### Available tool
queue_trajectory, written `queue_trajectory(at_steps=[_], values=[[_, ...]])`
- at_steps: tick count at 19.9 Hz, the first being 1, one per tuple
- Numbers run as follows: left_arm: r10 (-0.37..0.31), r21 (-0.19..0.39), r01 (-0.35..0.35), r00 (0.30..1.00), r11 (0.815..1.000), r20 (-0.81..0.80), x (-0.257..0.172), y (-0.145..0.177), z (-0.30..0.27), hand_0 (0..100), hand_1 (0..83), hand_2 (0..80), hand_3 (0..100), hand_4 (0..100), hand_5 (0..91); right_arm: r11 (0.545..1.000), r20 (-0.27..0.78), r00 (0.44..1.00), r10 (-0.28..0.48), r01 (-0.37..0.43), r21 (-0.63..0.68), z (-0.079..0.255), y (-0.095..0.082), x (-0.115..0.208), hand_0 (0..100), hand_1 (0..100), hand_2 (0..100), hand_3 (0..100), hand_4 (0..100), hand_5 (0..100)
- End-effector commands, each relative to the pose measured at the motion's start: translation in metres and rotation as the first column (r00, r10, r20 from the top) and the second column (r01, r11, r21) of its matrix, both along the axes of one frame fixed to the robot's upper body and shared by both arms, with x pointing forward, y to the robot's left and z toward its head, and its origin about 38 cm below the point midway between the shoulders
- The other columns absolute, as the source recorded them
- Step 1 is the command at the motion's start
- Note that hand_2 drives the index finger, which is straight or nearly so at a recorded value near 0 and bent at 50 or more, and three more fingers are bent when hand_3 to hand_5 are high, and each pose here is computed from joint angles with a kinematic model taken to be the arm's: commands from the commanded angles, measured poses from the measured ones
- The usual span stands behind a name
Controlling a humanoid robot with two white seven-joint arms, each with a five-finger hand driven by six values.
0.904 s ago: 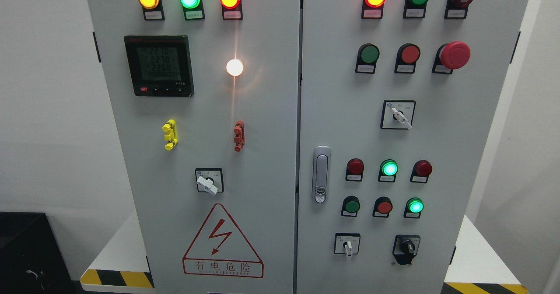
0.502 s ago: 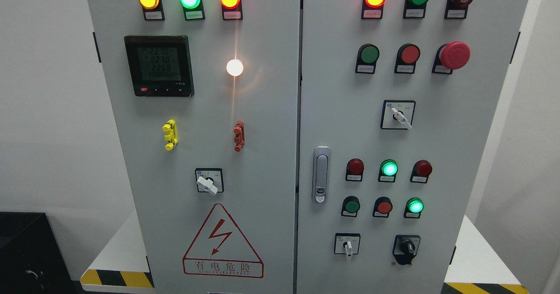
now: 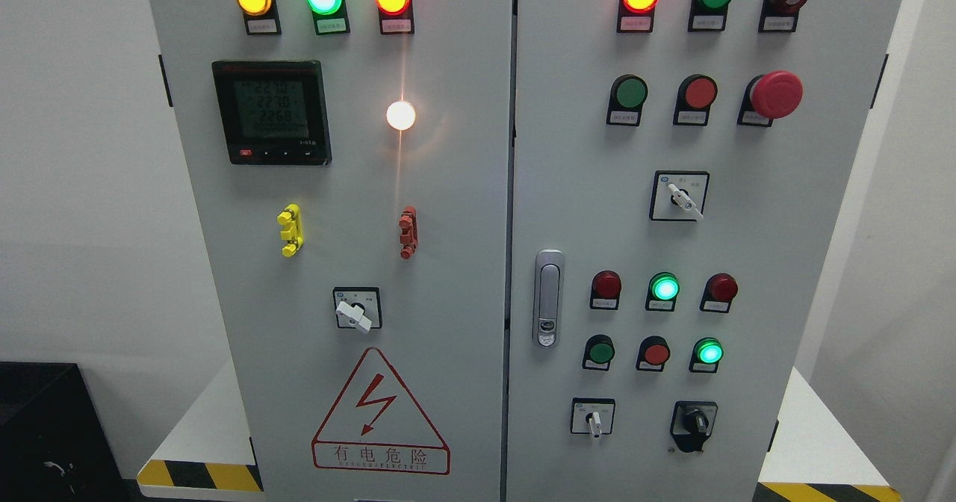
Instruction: Flip black knob to close circuit
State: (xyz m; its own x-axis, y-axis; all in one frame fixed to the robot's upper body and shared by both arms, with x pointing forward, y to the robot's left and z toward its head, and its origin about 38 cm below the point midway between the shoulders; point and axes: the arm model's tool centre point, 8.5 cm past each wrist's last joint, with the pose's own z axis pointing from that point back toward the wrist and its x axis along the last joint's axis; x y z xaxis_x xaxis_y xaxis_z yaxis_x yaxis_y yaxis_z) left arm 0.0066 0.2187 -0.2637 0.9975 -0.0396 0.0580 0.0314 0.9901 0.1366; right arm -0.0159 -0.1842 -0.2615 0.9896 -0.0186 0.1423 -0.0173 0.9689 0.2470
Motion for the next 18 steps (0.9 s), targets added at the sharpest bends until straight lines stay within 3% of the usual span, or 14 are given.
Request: queue_trajectory(at_steps=[1, 9, 14, 18], values=[[0.003, -0.005, -0.003, 1.000, 1.000, 0.007, -0.004, -0.002, -0.001, 12, 55.6, 0.0, 0, 0, 0.0, 1.000, 0.037, 0.999, -0.001, 0.000, 0.025, 0.001, 0.004, 0.018, 0, 9, 0, 0, 0, 0], [0.001, -0.005, -0.001, 1.000, 1.000, 0.007, -0.004, -0.002, -0.001, 12, 55.6, 0.0, 0, 0, 0.0, 0.999, 0.166, 0.985, 0.039, -0.041, 0.009, 0.004, 0.002, 0.066, 0, 9, 0, 0, 0, 0], [0.001, -0.005, -0.001, 1.000, 1.000, 0.008, -0.003, -0.002, -0.001, 12, 55.6, 0.0, 0, 0, 0.0, 0.970, 0.243, 0.942, 0.233, -0.207, -0.130, 0.008, -0.007, 0.092, 0, 9, 6, 7, 0, 0], [0.001, -0.005, -0.001, 1.000, 1.000, 0.007, -0.004, -0.002, -0.001, 12, 55.6, 0.0, 0, 0, 0.0, 0.928, 0.290, 0.893, 0.345, -0.280, -0.245, 0.014, -0.021, 0.118, 0, 9, 16, 21, 14, 0]])
